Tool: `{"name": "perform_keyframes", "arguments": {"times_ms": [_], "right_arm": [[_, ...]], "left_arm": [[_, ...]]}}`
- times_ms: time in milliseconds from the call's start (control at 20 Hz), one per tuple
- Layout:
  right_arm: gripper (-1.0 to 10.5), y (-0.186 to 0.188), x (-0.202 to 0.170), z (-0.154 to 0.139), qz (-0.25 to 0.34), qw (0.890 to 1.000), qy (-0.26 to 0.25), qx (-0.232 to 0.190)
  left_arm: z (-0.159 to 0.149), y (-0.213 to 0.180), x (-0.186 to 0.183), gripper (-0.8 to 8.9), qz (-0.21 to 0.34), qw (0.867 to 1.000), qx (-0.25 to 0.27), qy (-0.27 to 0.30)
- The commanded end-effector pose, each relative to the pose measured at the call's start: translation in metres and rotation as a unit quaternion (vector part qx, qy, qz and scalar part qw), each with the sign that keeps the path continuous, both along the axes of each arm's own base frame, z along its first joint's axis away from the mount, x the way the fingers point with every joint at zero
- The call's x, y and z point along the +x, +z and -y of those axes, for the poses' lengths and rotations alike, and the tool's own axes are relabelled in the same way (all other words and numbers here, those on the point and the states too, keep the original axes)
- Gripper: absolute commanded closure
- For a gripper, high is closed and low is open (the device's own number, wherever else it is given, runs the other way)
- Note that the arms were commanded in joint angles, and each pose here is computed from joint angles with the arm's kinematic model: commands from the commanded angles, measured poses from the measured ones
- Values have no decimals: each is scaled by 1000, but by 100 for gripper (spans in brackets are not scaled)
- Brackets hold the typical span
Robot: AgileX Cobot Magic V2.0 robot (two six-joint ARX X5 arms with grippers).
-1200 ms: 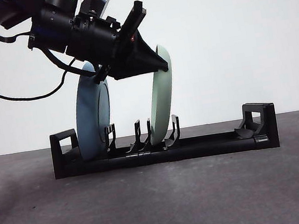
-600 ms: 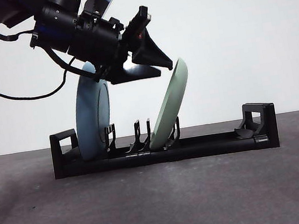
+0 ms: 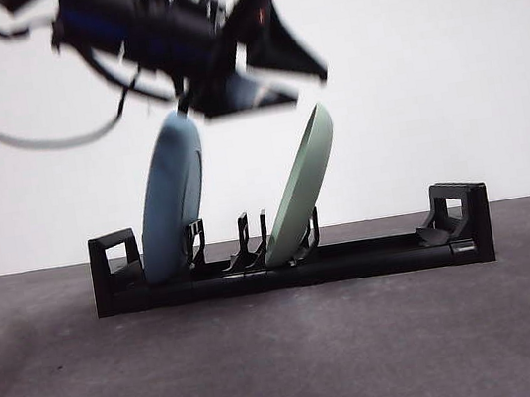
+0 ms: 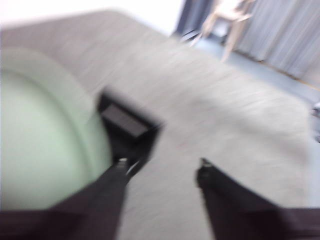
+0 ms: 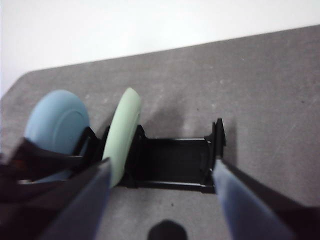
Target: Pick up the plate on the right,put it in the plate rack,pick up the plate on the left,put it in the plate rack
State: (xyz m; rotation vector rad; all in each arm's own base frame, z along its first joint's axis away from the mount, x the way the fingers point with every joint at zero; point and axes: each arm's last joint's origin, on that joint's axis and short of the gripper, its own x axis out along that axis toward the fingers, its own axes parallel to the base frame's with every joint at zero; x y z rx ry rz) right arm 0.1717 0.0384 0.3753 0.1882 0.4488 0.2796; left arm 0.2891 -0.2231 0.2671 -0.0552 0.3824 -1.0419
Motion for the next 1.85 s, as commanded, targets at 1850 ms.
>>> {"name": "perform_keyframes", "arguments": {"times_ms": [1850], "right_arm": [[962, -102, -51, 8, -30, 992, -114, 35]], "left_arm": [[-195, 14, -200, 817, 94, 917, 145, 359]]}}
